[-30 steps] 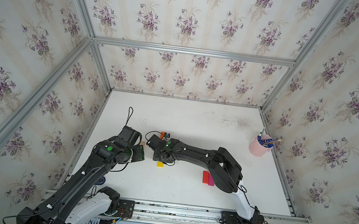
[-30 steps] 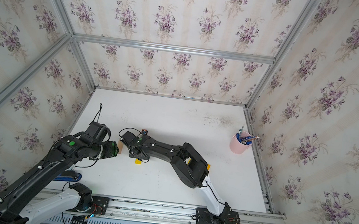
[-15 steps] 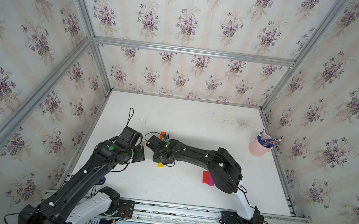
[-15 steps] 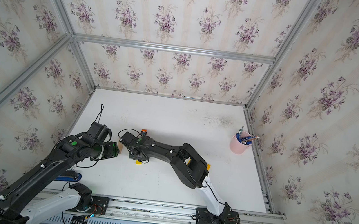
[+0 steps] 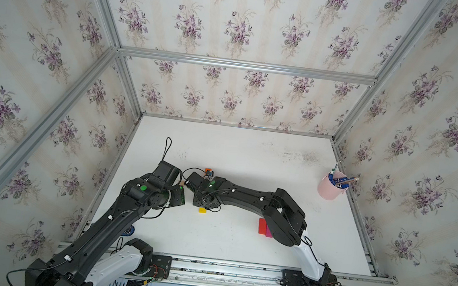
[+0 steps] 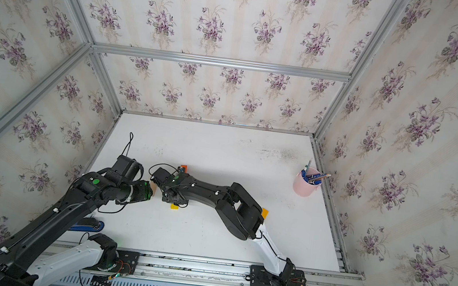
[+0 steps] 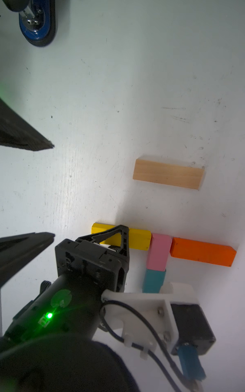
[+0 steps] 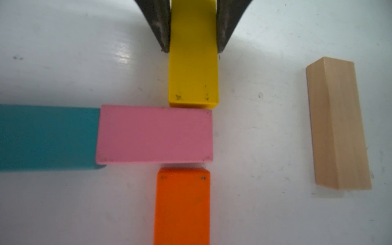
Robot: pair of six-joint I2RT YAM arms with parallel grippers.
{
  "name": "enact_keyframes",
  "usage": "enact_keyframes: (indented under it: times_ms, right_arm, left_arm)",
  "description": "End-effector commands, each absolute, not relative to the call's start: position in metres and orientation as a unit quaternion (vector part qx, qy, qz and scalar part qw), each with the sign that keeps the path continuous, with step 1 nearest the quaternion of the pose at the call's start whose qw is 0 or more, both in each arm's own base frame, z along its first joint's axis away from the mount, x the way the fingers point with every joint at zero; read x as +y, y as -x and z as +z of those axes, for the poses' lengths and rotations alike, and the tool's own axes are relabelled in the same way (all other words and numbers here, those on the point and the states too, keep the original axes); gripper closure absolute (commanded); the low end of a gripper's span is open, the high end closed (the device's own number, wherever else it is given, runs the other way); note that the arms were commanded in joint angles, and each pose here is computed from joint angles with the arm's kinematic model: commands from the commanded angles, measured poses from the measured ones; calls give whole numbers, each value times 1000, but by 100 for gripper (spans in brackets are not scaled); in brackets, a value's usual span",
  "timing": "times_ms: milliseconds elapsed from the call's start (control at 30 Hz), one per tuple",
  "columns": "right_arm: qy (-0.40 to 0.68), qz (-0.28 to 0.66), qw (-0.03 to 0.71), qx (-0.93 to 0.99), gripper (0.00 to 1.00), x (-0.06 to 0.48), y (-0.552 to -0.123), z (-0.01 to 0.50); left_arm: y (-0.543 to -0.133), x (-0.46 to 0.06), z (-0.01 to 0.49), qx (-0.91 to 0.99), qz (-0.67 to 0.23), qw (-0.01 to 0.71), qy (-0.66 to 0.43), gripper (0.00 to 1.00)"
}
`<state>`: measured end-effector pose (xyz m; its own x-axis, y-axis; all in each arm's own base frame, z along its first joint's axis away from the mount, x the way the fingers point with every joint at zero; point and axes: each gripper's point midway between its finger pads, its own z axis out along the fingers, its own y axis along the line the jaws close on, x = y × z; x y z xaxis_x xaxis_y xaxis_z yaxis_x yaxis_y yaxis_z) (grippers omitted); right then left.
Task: Assemble the letter h with building blocks
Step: Assemble the building block at the center of the board.
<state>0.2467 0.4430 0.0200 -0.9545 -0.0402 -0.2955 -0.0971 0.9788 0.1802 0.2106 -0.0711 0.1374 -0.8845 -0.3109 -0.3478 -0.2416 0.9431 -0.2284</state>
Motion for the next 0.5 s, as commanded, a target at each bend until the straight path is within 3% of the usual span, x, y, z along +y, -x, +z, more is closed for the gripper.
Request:
enact_keyframes:
  times_ms: [0, 200, 333, 467]
  right_arm:
    - [26, 72, 137, 988, 70, 430, -243, 15]
    - [20, 69, 137, 988, 69, 428, -245, 13]
    - [36, 86, 139, 986, 45, 436, -244, 18]
    - [43, 98, 153, 982, 38, 440, -245, 34]
  left_arm:
    - [-214, -72, 139, 965, -94, 199, 142, 36]
    - [-213, -72, 136, 965, -94, 197, 142, 36]
    - [-213, -74, 130, 966, -96, 190, 144, 33]
    - [-213, -76, 123, 967, -99, 183, 147, 31]
